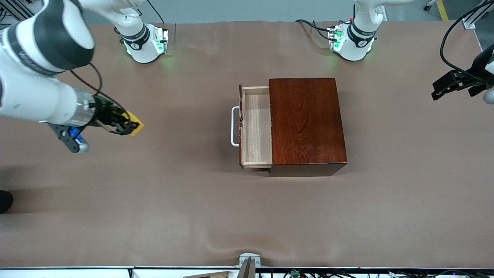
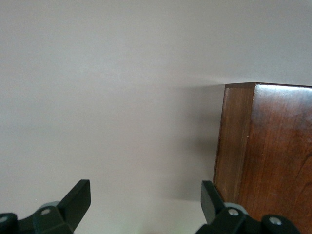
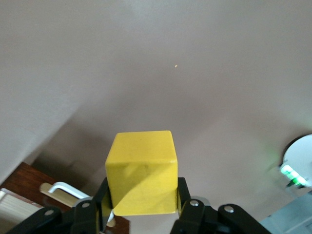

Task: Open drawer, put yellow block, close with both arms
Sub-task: 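Lift the yellow cube and carry it over the open drawer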

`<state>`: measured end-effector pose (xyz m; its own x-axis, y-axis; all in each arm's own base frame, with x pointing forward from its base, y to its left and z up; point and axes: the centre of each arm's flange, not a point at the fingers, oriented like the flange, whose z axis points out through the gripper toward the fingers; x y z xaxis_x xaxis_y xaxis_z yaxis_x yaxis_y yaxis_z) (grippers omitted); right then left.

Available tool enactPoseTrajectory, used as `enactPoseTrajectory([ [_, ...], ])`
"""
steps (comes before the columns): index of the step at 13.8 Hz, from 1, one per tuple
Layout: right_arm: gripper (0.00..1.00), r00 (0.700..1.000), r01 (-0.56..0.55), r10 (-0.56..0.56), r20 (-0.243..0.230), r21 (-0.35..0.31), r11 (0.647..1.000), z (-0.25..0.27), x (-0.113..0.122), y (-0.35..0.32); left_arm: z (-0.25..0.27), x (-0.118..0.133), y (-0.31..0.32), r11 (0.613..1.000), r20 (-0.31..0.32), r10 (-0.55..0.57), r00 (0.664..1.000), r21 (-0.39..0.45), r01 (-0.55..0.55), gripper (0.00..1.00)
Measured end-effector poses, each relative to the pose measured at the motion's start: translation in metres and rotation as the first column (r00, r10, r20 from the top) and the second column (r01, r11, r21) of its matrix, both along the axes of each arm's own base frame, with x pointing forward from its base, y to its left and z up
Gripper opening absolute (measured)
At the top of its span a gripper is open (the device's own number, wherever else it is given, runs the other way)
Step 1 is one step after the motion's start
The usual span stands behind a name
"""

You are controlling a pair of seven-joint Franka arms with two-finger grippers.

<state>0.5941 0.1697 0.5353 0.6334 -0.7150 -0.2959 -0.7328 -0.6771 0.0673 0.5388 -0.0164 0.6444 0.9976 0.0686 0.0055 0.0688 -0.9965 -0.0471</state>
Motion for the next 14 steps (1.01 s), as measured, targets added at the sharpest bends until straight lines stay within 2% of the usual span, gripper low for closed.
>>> enactPoseTrajectory([
  [3, 0.55, 0.997, 0.075, -0.075, 0.001, -0.029, 0.997, 0.000, -0.011, 0.047, 0.000, 0.000, 0.000, 1.000, 0.001, 0.000, 1.000, 0.000, 0.000, 1.00],
  [8, 0.55, 0.973, 0.231, -0.229, 0.039, -0.048, 0.972, -0.016, -0.030, 0.142, 0.000, 0.000, 0.000, 1.000, 0.000, 0.001, 1.000, 0.000, -0.001, 1.00],
  [10, 0.55, 0.954, 0.298, -0.296, 0.051, -0.038, 0.954, -0.026, -0.033, 0.171, -0.001, 0.000, 0.000, 1.000, 0.000, 0.001, 1.000, 0.000, -0.001, 1.00],
  [14, 0.55, 0.915, 0.403, -0.403, 0.024, 0.005, 0.915, -0.047, -0.043, 0.221, -0.001, 0.001, 0.001, 1.000, 0.000, 0.002, 1.000, 0.000, -0.002, 1.00],
])
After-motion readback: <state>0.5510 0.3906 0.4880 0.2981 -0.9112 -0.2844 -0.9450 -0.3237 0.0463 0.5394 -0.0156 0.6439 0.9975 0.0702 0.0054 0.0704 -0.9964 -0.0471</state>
